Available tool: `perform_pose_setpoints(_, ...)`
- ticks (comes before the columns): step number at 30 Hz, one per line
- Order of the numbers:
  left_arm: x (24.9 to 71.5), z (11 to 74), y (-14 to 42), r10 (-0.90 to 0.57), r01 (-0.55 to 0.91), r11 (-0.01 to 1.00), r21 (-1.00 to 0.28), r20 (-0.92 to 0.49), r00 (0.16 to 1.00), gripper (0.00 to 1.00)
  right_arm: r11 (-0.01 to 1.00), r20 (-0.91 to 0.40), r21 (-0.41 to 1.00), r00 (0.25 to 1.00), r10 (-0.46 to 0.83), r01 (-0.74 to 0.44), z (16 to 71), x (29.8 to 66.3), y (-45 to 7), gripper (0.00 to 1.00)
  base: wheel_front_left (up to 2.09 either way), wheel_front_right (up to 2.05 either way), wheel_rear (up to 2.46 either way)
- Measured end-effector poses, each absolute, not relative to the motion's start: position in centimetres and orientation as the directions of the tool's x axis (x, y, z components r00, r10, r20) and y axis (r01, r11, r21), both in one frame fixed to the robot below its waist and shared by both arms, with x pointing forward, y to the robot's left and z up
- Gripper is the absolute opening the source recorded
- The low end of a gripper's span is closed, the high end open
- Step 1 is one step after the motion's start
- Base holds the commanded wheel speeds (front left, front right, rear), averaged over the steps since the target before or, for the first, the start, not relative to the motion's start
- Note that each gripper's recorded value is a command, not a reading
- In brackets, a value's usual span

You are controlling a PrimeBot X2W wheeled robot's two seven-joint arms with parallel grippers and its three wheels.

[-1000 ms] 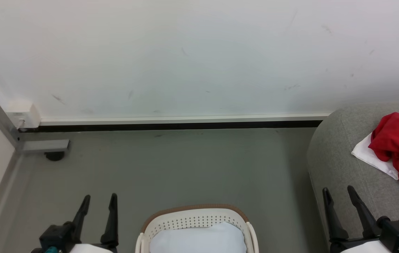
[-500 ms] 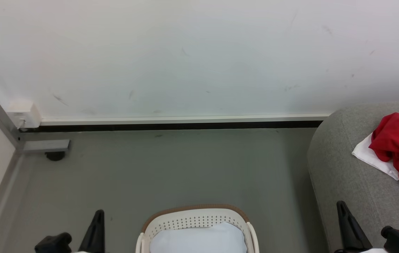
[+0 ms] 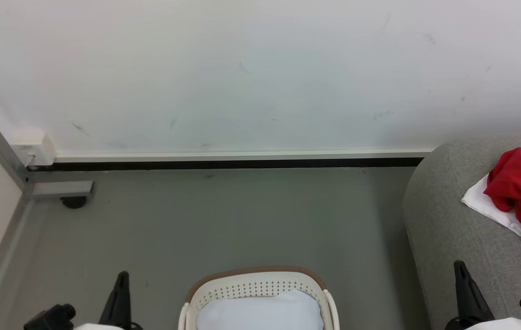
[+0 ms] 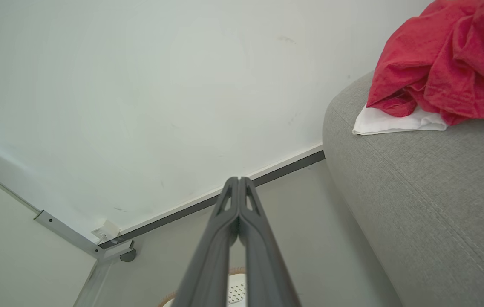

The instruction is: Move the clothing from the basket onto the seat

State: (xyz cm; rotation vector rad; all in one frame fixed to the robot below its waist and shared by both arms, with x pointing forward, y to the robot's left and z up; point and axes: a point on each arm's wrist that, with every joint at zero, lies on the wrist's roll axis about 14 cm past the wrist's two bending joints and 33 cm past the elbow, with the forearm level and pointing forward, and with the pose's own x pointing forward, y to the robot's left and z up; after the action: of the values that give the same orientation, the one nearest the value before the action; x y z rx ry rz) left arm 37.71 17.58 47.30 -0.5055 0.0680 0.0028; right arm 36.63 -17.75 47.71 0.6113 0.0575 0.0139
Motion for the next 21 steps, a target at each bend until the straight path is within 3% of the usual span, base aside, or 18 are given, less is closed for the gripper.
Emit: perform_pose_setpoints(21,37.99,47.59,18.42,0.012,-0.071,0.688,-0.722,-0.086,0.996,0.0,0.635,-0.068,0.771,0.998,-0.004,0.055,48.07,37.19,-18.72,0.0,0.0,0.0,0.0)
